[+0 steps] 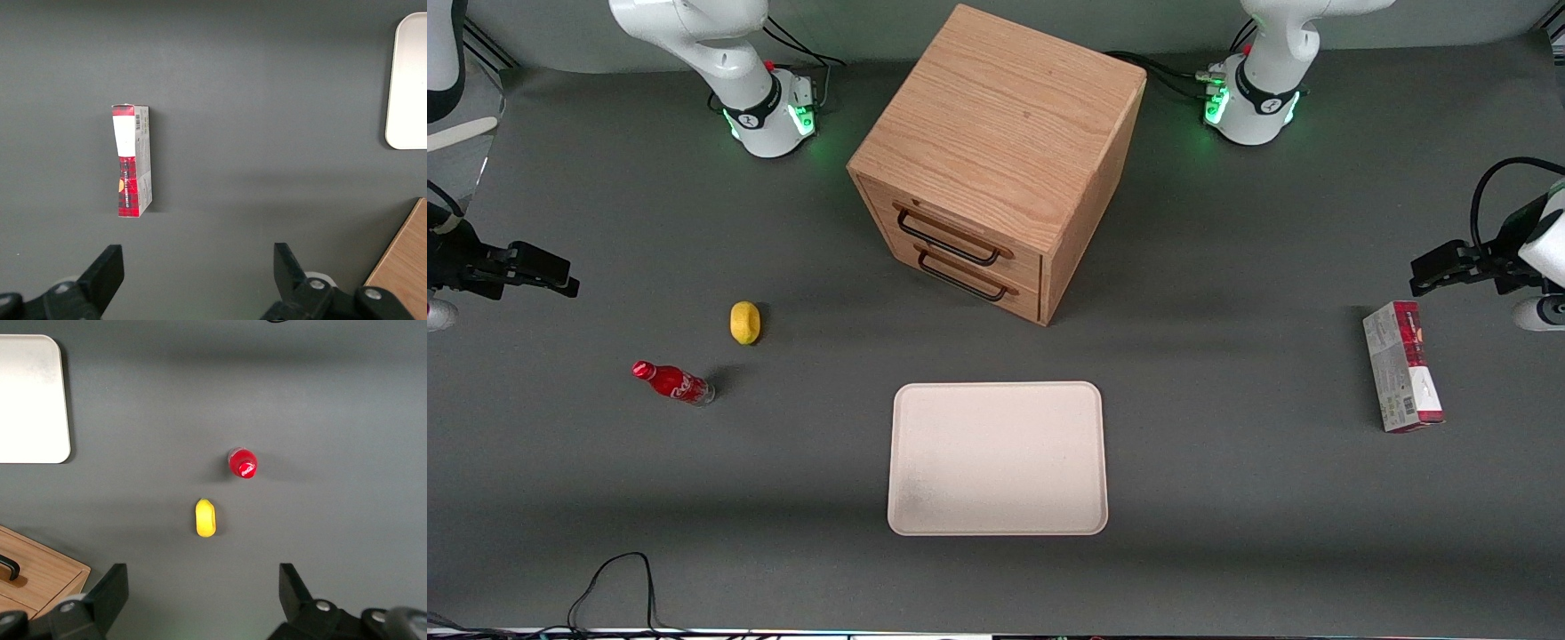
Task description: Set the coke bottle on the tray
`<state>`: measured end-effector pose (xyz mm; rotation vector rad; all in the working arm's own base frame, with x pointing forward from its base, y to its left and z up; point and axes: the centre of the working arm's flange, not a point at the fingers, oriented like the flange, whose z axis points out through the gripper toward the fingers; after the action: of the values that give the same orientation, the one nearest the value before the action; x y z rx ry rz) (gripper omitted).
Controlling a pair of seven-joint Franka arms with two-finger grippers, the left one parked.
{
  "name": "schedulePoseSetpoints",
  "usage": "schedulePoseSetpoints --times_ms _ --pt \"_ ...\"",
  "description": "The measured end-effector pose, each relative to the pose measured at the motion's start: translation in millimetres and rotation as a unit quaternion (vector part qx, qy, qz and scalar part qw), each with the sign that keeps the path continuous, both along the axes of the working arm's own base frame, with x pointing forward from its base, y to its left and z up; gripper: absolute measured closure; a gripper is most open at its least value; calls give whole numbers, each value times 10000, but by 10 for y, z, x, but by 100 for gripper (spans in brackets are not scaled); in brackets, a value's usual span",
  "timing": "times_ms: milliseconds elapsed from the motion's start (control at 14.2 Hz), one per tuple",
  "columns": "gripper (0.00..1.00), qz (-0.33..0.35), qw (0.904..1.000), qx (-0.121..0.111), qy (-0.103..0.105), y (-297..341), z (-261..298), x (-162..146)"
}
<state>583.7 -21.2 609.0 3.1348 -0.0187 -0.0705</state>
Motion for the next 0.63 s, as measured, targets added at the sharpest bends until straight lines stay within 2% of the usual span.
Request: schedulePoseSetpoints --times_ms 634 --pt "0 -135 9999 -28 101 -212 -147 60"
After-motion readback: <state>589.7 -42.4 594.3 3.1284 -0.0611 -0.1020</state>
